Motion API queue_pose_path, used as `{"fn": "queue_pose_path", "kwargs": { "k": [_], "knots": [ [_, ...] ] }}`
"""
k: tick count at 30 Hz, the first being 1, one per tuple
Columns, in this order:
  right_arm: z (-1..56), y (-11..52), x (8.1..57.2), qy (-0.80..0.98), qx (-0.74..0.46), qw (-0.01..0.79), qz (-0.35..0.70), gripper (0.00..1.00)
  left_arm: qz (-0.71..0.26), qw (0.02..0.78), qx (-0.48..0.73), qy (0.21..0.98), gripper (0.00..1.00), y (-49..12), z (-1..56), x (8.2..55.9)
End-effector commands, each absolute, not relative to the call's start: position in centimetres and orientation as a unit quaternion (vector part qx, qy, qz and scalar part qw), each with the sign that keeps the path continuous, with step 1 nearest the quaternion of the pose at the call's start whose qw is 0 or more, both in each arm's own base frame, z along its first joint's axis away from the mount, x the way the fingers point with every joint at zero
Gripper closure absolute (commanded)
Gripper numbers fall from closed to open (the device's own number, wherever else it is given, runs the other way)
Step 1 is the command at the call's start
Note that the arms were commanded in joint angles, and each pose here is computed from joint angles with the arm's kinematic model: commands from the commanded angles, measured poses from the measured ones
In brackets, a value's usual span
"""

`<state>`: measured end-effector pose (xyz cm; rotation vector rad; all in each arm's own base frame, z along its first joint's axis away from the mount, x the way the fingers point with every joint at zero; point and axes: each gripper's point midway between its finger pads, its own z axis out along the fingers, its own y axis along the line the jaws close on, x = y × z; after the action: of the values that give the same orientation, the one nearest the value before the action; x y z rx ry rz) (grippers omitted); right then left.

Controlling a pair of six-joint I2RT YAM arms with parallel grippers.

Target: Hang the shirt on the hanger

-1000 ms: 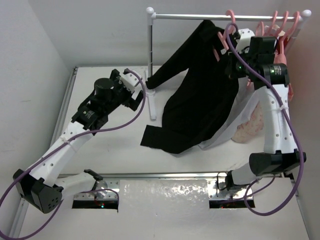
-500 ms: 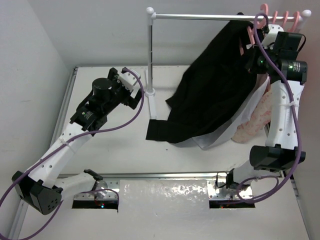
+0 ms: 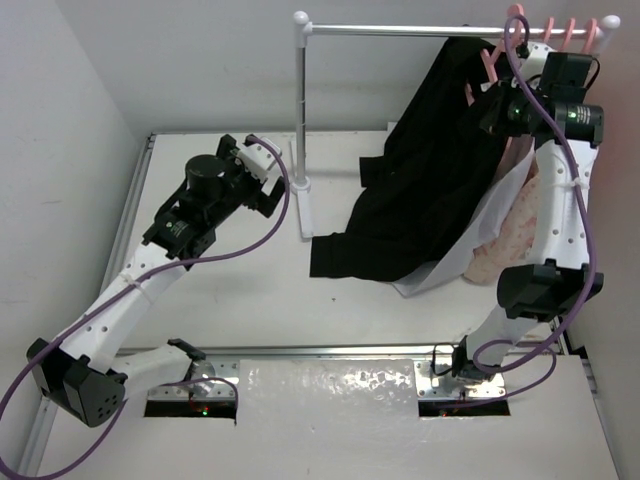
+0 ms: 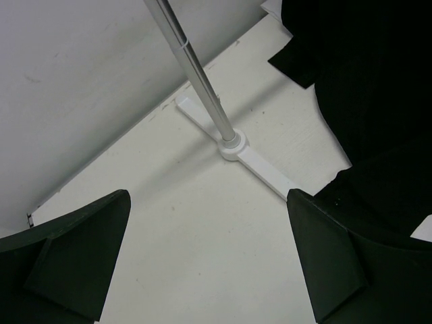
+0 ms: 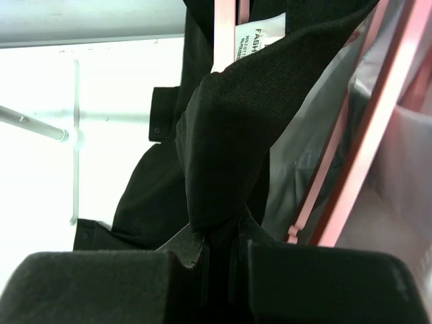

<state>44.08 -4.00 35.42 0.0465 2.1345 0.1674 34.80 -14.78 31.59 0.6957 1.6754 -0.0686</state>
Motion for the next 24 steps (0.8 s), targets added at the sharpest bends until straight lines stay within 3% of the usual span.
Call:
{"fn": "queue_pose_path", "kwargs": {
  "k": [1, 17, 20, 21, 23, 24],
  "knots": [
    [38.3, -3.9, 46.0, 0.842, 0.014, 0.534, 0.073, 1.0, -0.033, 0.633, 0.299, 0.713, 0.0, -14.9, 32.5, 35.4],
    [32.9, -3.9, 45.3, 0.874, 0.018, 0.482, 0.067, 1.0, -0.048, 0.623, 0.309, 0.717, 0.0, -15.6, 31.5, 35.8],
    [33.9, -3.8, 44.4, 0.868, 0.021, 0.493, 0.063, 0.66, -0.052, 0.622, 0.309, 0.717, 0.0, -15.8, 31.6, 35.8],
    [34.6, -3.7, 44.1, 0.864, 0.019, 0.499, 0.063, 0.47, -0.055, 0.622, 0.311, 0.716, 0.0, -15.9, 31.6, 35.7],
    [35.4, -3.3, 43.5, 0.861, 0.015, 0.503, 0.07, 0.36, -0.059, 0.621, 0.312, 0.716, 0.0, -16.1, 31.6, 35.6],
    [36.2, -3.1, 42.8, 0.857, 0.012, 0.51, 0.07, 0.21, -0.059, 0.621, 0.313, 0.716, 0.0, -16.1, 31.6, 35.6]
  ]
}}
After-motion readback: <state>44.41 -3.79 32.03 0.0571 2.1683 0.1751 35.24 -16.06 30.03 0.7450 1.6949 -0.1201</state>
